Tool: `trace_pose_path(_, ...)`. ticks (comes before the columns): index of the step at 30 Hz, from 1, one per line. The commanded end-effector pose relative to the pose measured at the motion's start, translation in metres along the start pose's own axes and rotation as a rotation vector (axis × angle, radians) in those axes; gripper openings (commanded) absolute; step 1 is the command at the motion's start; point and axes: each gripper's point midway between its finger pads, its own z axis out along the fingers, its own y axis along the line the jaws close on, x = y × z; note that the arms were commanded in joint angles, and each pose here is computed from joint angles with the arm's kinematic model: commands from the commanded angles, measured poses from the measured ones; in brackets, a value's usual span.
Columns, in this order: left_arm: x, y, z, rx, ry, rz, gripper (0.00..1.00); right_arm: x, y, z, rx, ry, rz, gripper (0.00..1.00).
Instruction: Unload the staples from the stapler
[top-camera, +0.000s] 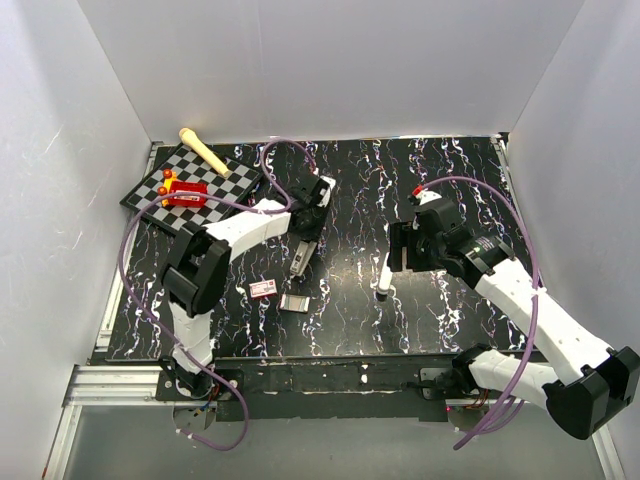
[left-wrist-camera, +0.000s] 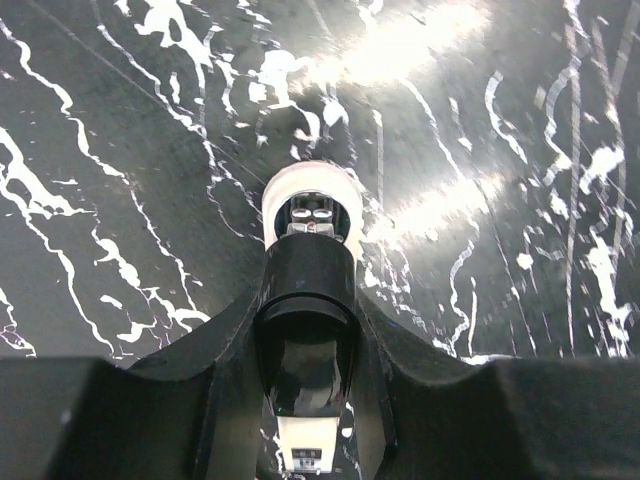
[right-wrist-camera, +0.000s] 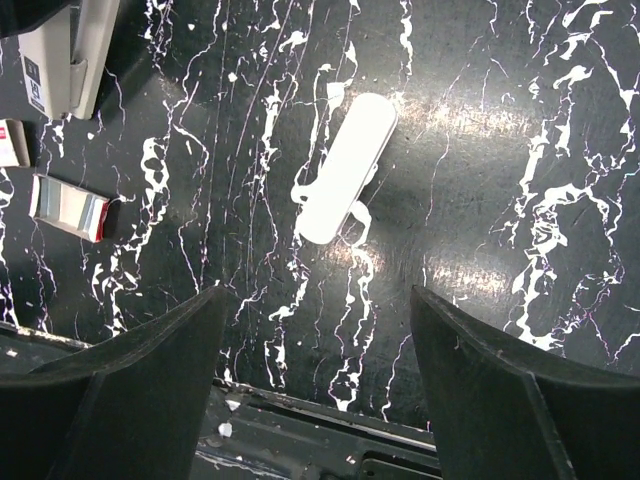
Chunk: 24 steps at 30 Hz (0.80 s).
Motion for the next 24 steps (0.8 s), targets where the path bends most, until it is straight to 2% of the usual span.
trace_pose_path(1,-0.031,-0.032,-0.047,0.237,-0.180,0.172,0.00,-0.003,0.003,-0.012,-0.015,-0.027,-0.001,0.81)
trace_pose_path(5,-0.016,-0.054,-0.053,0.349,-0.175,0.284,0.00,0.011,0.000,-0.012,-0.012,-0.009,0.002,0.81)
trace_pose_path(15,0.024,-0.102,-0.036,0.417,-0.093,0.515,0.00,0.035,-0.011,-0.020,0.003,0.001,0.053,0.81)
trace_pose_path(21,0.043,-0.112,-0.031,0.388,-0.069,0.588,0.11,0.047,-0.014,-0.024,-0.005,0.010,0.069,0.81)
trace_pose_path(23,0.046,-0.113,-0.032,0.377,-0.071,0.601,0.18,0.048,-0.015,-0.025,-0.004,0.008,0.075,0.81)
trace_pose_path(24,0.047,-0.114,-0.032,0.373,-0.076,0.607,0.25,0.049,-0.015,-0.024,-0.004,0.008,0.079,0.81)
